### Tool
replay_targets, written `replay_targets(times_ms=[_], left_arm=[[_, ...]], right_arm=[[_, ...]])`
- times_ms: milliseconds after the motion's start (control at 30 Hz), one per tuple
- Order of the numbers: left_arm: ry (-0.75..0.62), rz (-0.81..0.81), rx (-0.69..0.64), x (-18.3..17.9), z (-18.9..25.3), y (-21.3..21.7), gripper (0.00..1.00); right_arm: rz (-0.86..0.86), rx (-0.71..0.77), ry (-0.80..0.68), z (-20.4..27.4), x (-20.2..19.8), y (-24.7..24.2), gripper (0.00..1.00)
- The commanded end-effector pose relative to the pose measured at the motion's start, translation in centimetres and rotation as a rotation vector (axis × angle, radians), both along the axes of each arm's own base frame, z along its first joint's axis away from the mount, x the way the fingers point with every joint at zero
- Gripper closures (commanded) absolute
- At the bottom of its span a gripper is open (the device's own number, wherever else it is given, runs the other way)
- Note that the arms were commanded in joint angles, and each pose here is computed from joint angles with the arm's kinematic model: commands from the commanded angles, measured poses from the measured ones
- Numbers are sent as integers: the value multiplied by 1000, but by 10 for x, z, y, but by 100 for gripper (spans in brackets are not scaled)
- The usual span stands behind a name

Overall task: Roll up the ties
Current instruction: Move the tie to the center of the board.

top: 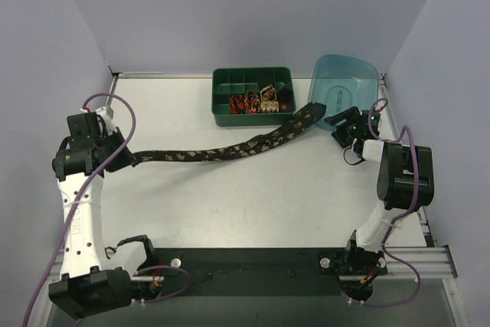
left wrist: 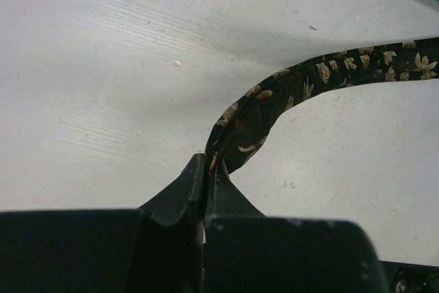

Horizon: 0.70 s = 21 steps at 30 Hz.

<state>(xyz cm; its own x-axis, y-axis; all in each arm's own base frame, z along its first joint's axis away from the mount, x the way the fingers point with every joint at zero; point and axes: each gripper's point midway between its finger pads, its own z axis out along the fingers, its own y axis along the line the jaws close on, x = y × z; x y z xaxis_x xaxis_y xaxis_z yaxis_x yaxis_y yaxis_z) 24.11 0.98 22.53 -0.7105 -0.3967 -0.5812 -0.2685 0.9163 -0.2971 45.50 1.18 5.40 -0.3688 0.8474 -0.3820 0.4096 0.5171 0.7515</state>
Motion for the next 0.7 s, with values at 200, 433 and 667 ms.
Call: replay_targets(times_ms=[200, 433, 667], left_arm=[[63, 192, 162, -19, -13, 41, 100], [108, 210, 141, -17, -32, 45, 100], [75, 247, 127, -16, -30, 53, 100]], right_arm=[[8, -20, -49, 19, 18, -6, 36], [108, -144, -52, 40, -2, 22, 35], [343, -421, -61, 51, -17, 95, 70]])
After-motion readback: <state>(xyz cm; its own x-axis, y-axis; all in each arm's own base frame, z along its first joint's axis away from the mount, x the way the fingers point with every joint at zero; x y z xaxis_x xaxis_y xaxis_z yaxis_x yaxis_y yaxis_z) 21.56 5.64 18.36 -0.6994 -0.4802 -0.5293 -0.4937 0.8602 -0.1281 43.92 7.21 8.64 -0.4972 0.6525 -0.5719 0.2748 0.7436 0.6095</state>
